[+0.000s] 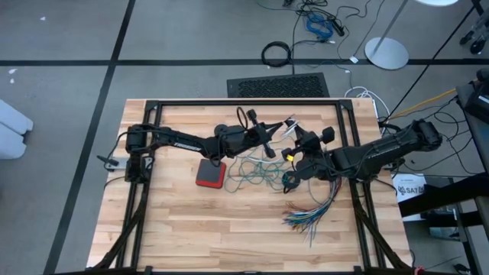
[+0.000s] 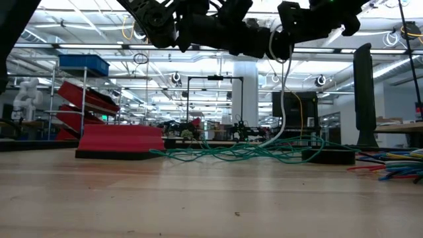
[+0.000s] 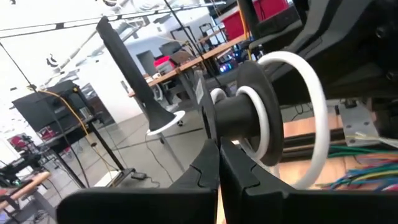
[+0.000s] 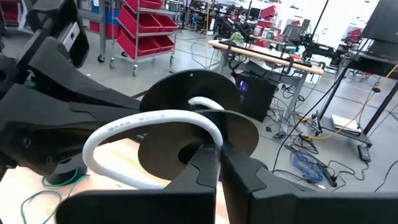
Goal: Coiling cords
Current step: Coil the white wire cable on the spool
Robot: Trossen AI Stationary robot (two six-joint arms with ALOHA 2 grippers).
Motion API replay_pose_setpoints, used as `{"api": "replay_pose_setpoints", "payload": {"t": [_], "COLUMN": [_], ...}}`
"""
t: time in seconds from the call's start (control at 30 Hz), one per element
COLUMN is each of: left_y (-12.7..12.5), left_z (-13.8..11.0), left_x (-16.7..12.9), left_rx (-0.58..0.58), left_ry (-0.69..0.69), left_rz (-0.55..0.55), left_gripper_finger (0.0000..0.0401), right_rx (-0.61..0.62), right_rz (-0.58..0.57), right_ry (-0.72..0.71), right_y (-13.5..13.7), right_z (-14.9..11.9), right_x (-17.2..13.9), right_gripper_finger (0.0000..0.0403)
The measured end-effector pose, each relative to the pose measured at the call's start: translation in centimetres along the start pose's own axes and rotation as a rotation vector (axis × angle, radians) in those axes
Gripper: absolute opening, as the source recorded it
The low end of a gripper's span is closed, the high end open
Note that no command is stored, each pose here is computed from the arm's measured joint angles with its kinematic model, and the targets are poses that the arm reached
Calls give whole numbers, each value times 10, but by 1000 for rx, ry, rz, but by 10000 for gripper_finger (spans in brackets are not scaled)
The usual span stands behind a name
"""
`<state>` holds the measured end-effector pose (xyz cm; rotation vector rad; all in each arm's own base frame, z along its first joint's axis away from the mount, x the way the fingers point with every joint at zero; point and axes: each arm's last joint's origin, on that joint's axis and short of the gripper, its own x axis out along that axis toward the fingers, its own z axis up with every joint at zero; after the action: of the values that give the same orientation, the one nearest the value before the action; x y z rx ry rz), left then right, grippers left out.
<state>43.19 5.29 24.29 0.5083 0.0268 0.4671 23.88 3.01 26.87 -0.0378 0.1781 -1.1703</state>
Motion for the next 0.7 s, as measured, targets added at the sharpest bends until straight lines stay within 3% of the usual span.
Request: {"api": "replay_pose_setpoints", "payload": {"t": [0.5,0.7], "left_y": [-4,-7], "left_z": [-13,-15], "left_x": [-1,-2], "left_rx": [165,177], "left_ry": [142,162], "left_rz": [-9,-31], "left_gripper_finger": [0,0], "right_rx": [-45,-85], "right_rz": [-11,-10], "right_ry": [29,42], "right_y": [-3,-4], "right_z": [1,-2], "right_x": [11,11], "right_gripper_finger": [0,0]}}
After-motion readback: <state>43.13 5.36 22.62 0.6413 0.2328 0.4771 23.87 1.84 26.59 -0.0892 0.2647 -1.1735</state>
